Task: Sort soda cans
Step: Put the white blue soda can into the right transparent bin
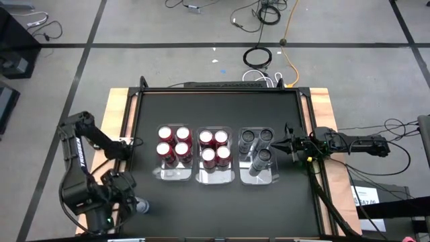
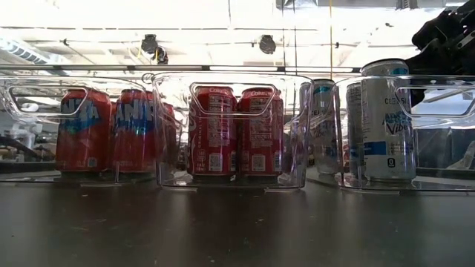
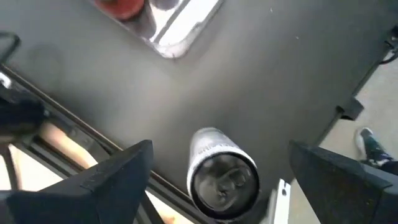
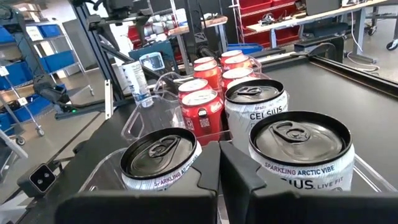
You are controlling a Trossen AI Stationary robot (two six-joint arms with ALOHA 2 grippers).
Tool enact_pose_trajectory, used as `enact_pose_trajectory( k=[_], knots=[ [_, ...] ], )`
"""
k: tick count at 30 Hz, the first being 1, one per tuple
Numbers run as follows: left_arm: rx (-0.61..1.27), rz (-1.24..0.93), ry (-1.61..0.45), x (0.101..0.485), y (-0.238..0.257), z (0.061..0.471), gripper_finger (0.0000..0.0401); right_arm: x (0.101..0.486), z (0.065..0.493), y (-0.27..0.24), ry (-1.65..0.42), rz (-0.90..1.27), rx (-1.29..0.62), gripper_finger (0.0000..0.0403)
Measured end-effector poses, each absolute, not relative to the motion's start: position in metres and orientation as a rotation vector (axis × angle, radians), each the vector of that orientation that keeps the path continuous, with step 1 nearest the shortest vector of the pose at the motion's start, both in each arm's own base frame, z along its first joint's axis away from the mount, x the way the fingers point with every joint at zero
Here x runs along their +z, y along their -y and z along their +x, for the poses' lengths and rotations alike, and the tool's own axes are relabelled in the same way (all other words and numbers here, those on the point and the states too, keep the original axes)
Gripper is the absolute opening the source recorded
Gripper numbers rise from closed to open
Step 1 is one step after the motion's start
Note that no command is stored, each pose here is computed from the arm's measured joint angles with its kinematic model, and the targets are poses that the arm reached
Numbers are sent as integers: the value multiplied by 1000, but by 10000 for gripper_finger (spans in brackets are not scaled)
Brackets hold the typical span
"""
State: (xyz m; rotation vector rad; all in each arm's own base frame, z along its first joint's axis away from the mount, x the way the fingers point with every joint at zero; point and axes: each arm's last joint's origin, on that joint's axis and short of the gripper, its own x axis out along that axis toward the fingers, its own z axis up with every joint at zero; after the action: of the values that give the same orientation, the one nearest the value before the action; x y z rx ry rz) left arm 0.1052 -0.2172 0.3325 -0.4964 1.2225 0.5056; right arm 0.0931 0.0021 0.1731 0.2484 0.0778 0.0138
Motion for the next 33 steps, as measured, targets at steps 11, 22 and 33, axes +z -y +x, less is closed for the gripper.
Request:
enact_pose_trajectory(
  k=[11, 22, 33],
  knots=[
    [485, -538, -1247, 332, 221, 106, 380, 173, 93, -2, -77, 248, 14, 4],
    [497, -536, -1326, 305, 225, 106, 380, 173, 93, -2, -77, 249, 14, 4],
    [476, -565, -1414, 267, 231, 105, 380, 173, 93, -2, -78, 248, 14, 4]
  ],
)
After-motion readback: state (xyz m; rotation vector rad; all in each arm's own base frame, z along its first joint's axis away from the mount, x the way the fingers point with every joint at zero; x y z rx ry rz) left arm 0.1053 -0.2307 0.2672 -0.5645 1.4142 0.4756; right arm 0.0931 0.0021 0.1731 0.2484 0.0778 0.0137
